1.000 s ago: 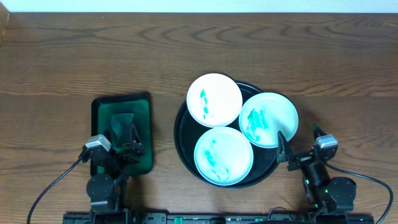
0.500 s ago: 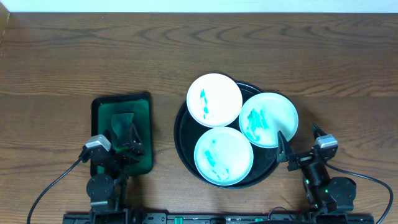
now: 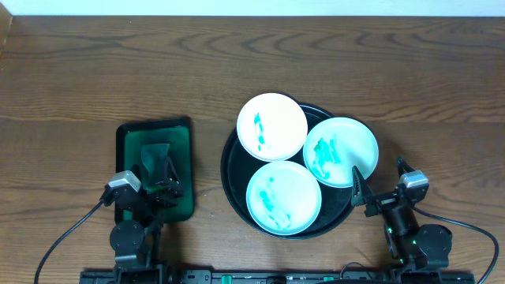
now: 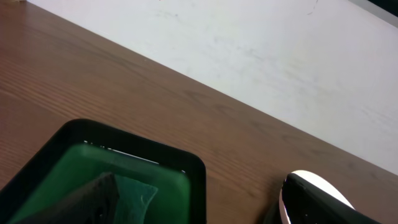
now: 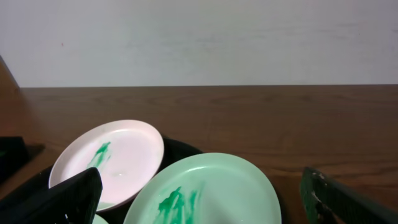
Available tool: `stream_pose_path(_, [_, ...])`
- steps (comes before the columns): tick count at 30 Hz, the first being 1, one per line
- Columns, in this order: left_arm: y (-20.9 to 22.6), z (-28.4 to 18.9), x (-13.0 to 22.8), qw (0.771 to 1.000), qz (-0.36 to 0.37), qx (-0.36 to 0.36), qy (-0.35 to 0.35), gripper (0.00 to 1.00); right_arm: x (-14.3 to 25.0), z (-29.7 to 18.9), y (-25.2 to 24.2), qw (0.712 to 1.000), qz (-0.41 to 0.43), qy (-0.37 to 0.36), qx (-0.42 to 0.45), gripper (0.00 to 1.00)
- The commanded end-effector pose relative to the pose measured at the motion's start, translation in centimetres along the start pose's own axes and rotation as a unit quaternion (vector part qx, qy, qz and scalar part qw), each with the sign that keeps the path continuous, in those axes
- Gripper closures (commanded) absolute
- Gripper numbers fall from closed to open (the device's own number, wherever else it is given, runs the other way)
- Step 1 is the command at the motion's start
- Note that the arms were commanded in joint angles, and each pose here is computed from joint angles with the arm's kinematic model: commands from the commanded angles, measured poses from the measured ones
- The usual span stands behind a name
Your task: Clean dirty plates on tray and stack at the side
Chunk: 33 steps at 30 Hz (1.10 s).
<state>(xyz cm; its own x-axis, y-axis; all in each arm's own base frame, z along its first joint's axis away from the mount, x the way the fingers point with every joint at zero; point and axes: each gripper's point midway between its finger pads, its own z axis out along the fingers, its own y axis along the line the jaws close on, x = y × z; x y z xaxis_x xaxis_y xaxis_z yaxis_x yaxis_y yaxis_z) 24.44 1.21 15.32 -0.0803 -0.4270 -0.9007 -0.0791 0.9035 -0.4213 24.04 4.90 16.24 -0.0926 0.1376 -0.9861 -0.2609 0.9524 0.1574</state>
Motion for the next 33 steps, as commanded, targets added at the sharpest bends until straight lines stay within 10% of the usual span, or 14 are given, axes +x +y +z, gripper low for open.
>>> stream_pose_path(1, [0.6,0.1,1.4,1.0,0.003,-0.007,0.02,0.15,0.2,0.0,0.3,1.0,-0.002,0.002,-0.005,0.01])
stream_pose_path(33, [1.1,0.4,2.6,0.99,0.129,-0.014,0.049,0.15,0.2,0.0,0.3,1.0,-0.002,0.002,-0.005,0.01])
